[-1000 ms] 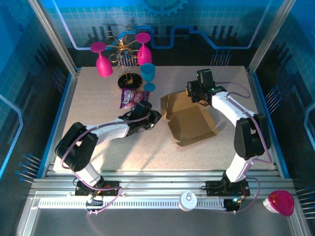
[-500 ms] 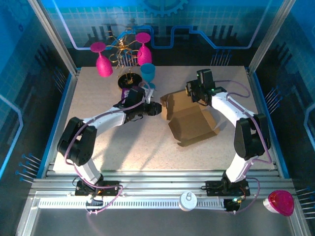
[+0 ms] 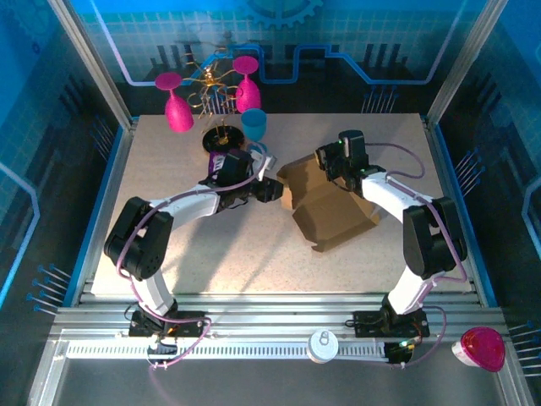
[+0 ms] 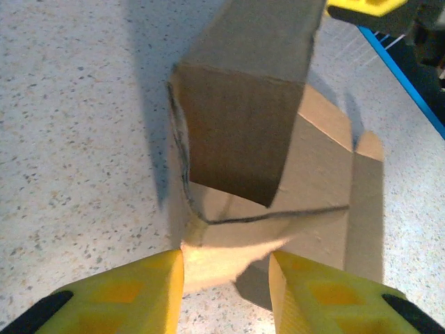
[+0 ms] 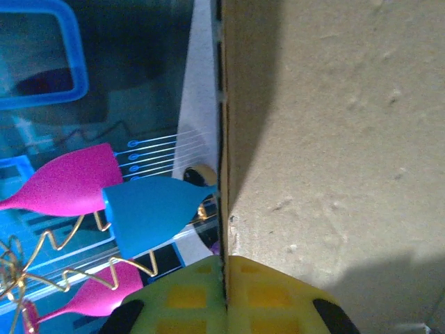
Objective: Fold the paper box
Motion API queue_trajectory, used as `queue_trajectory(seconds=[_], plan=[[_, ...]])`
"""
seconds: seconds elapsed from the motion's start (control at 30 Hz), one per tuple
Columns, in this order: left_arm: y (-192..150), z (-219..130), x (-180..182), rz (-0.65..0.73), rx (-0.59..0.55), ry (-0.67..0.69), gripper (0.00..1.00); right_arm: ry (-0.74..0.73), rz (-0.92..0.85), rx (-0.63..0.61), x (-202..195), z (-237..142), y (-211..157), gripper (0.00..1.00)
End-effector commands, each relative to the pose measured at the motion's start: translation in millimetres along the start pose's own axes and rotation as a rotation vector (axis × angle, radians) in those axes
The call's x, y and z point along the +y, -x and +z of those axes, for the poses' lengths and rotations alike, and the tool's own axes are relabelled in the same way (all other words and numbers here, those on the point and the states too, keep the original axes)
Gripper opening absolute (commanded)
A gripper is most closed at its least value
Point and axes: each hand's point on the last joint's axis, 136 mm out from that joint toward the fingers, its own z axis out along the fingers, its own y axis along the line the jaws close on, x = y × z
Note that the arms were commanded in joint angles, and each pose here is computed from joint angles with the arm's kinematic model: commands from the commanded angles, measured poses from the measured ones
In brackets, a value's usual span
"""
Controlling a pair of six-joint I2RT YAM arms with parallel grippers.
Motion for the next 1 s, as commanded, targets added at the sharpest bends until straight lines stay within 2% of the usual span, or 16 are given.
queue_trajectory(seconds=[0.0, 0.47, 0.7, 0.97], plan=[[-8, 7, -8, 0.045, 0.003, -0.049, 0.38, 0.093, -0.037, 0.040, 16, 4, -3, 0.00], [-1, 19, 6, 0.061, 0.001, 0.008, 0.37, 0.125, -0.037, 0.096, 15, 14, -9, 0.00], [9, 19, -4, 0.041, -0.026, -0.038, 0.30, 0.130, -0.036, 0.111, 14, 20, -9, 0.00], [12, 18, -19, 0.043, -0.035, -0.097, 0.35, 0.130, -0.035, 0.120, 18, 23, -9, 0.00]])
